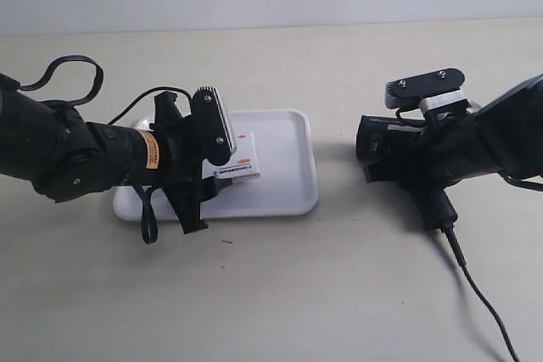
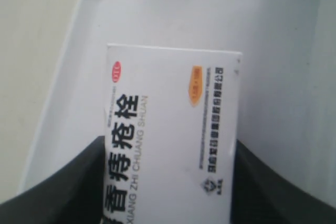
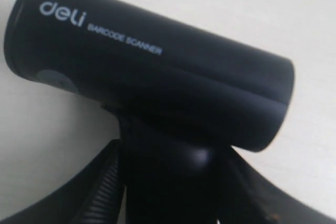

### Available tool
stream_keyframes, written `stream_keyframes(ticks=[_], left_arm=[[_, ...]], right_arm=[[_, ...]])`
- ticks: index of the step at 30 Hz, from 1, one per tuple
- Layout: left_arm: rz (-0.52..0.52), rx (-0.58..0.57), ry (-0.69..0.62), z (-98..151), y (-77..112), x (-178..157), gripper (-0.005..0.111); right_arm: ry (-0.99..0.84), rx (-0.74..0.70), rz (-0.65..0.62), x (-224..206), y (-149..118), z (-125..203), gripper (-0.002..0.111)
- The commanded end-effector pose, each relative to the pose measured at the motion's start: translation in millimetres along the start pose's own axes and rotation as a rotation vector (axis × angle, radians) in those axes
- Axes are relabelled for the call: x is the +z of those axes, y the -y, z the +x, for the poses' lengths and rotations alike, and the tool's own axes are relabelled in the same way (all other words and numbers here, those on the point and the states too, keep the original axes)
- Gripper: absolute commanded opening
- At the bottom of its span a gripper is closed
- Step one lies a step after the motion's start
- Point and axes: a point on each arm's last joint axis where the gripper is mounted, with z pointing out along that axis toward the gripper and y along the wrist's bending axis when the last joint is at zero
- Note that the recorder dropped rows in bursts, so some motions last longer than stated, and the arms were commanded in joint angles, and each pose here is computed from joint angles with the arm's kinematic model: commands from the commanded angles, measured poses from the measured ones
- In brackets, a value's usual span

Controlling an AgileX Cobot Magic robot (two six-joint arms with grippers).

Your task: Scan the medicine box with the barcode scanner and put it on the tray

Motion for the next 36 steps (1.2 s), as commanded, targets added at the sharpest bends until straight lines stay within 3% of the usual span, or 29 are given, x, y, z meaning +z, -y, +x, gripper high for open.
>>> stream_keyframes(ticks=[1, 4, 9, 11, 14, 19, 21, 23, 25, 26, 27, 28, 30, 33, 36], left_arm=[[-0.013, -0.036, 0.0, 3, -4.0, 3, 0.026], [-0.012, -0.04, -0.002, 3, -3.9, 3, 0.052], [-0.024, -0.015, 0.006, 0, -6.9, -1, 0.085], [-0.042, -0.009, 0.022, -5, -11.1, -7, 0.096], [-0.1, -0.052, 0.057, -17, -23.0, -25, 0.105], [-0.222, -0.221, 0.133, -43, -48.5, -81, 0.104], [-0.25, -0.304, 0.159, -51, -54.8, -109, 0.101], [-0.281, -0.382, 0.189, -58, -59.3, -141, 0.088], [-0.306, -0.519, 0.227, -60, -56.5, -181, 0.049], [-0.319, -0.58, 0.266, -57, -50.2, -200, 0.017], [-0.331, -0.6, 0.302, -52, -41.3, -213, 0.001], [-0.337, -0.671, 0.37, -42, -25.9, -229, 0.004], [-0.341, -0.751, 0.456, -27, -3.9, -247, 0.005], [-0.36, -0.75, 0.501, -8, 19.8, -264, 0.005], [-0.38, -0.743, 0.545, -1, 29.5, -274, 0.005]], right_arm=[[-0.027, 0.001, 0.0, 6, 0, 5, 0.019], [-0.029, 0.001, -0.007, 6, -1, 5, 0.041], [-0.031, 0.023, -0.051, 3, -5, 4, 0.076], [-0.005, 0.027, -0.054, -4, -5, -1, 0.086], [0.072, 0.03, -0.077, -24, -5, -14, 0.093], [0.258, -0.008, -0.205, -87, -12, -36, 0.093], [0.348, -0.01, -0.215, -116, -9, -38, 0.093], [0.45, -0.002, -0.196, -145, -3, -35, 0.09], [0.586, 0.012, -0.169, -184, 6, -19, 0.073], [0.635, 0.019, -0.16, -197, 10, -6, 0.057], [0.681, 0.019, -0.163, -208, 12, 7, 0.044], [0.738, 0.02, -0.167, -220, 16, 27, 0.02], [0.809, 0.028, -0.162, -230, 20, 50, 0.0], [0.935, 0.037, -0.174, -250, 24, 67, 0.0], [1.039, 0.066, -0.16, -267, 29, 75, 0.0]])
